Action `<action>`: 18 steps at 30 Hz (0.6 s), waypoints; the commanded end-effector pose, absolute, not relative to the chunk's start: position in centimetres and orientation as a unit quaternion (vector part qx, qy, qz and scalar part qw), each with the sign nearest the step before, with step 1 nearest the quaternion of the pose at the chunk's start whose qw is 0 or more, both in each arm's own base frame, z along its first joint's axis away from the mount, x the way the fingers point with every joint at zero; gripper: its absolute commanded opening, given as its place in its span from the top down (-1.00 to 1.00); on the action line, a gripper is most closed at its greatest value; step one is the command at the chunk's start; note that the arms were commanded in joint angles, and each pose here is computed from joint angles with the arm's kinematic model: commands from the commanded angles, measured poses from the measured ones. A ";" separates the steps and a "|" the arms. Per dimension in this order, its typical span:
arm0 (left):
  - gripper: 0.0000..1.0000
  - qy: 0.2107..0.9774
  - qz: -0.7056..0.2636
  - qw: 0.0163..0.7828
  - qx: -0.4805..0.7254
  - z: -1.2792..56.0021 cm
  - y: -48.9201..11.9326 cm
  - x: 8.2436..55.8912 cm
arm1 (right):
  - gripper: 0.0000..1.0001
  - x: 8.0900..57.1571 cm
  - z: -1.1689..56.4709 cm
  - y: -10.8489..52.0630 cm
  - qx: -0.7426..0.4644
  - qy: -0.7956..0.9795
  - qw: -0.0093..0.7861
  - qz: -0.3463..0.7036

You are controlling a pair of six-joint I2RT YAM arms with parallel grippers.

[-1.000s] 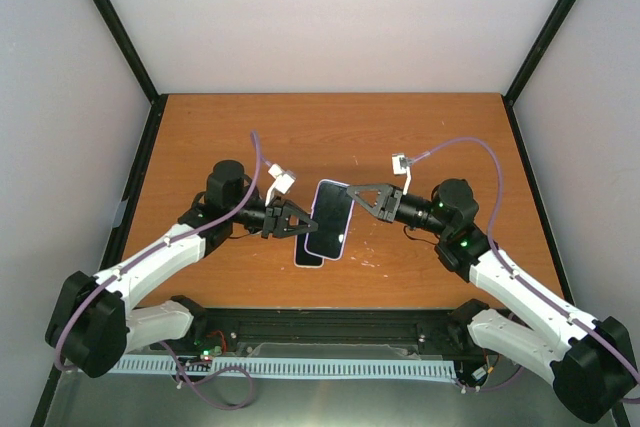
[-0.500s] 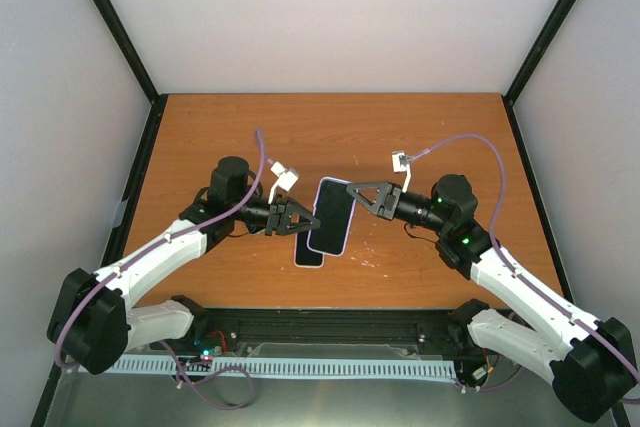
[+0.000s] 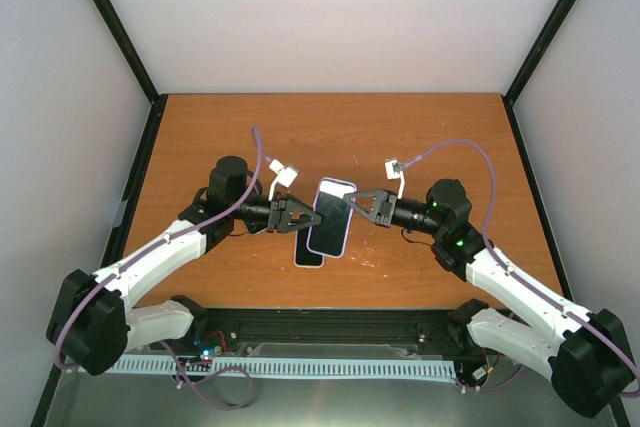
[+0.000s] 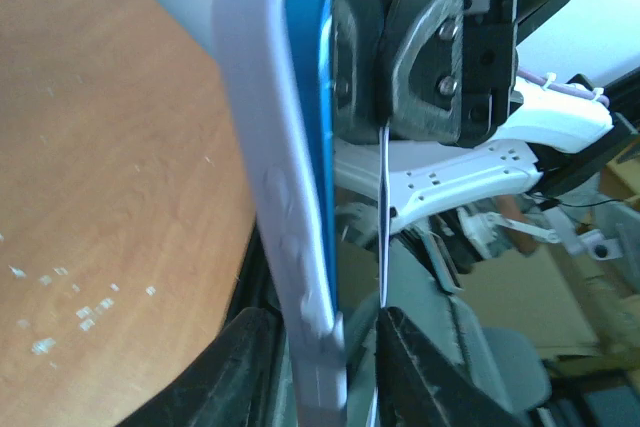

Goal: Put the phone into the phone case

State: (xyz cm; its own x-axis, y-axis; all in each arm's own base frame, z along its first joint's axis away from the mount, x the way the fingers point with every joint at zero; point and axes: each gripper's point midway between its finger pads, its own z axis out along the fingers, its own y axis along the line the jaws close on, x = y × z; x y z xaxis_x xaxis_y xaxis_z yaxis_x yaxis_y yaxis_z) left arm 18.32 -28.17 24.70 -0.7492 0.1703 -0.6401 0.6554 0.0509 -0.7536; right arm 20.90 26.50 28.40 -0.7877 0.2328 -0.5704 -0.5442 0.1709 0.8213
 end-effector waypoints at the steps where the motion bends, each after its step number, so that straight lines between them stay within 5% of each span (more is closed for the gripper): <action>1: 0.19 0.679 -0.611 0.270 0.306 28.0 -28.0 19.2 | 0.95 18.8 29.5 26.9 -0.169 0.680 0.299 0.648; 12: -0.07 0.679 -0.586 0.320 0.305 29.9 -27.5 20.3 | 0.95 16.6 30.0 27.8 -0.220 0.650 0.274 0.673; 15: 0.10 0.676 -0.586 0.320 0.312 30.3 -27.6 20.3 | 0.94 16.3 30.1 28.1 -0.226 0.646 0.270 0.677; 18: 0.46 0.676 -0.586 0.319 0.314 30.4 -27.6 20.3 | 0.94 16.3 30.0 28.5 -0.229 0.648 0.264 0.677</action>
State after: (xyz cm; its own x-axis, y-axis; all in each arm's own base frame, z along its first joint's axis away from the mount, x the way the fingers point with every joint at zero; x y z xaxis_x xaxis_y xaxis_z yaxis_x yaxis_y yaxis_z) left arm 19.98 -27.65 28.71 -0.6459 0.0582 -0.7612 0.7613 0.1242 -0.6364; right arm 17.03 28.08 27.71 -0.8019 0.0595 -0.5945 -0.5926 0.0468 0.8041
